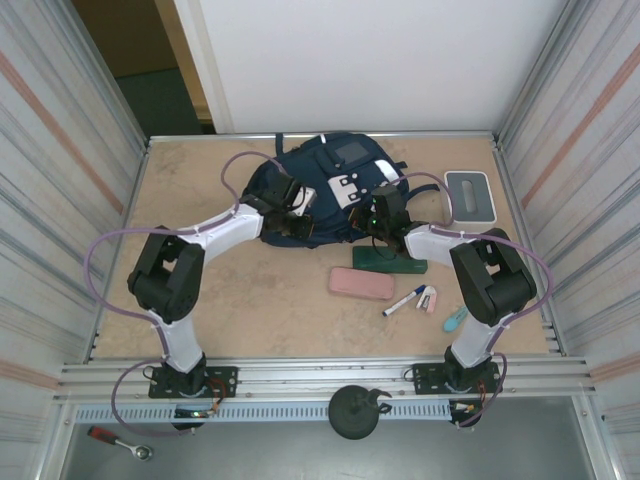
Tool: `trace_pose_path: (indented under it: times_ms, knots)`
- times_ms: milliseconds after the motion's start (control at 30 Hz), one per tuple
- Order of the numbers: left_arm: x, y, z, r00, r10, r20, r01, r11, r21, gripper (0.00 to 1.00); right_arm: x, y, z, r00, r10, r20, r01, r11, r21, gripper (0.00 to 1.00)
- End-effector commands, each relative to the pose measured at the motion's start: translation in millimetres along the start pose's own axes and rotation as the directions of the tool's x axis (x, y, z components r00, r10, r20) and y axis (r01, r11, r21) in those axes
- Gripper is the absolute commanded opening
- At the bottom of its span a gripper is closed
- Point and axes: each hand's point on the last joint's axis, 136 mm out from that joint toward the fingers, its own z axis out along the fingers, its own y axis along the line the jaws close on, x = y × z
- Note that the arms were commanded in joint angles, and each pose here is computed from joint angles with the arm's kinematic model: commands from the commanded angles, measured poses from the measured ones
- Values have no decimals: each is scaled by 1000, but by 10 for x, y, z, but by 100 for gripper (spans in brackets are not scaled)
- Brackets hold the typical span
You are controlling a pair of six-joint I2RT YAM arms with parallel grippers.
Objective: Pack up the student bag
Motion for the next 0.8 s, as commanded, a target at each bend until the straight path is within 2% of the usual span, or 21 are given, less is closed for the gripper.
trace_pose_path:
  times_ms: [0, 767]
  knots:
    - [-335, -84, -7, 995, 13, 98, -16, 999, 28, 12, 104, 184, 3, 999, -21, -31, 19, 997, -76, 0]
    - [-188, 7, 262, 1000, 10, 23, -10, 1000, -1, 14, 118, 121, 6, 999, -4, -35, 2, 998, -70, 0]
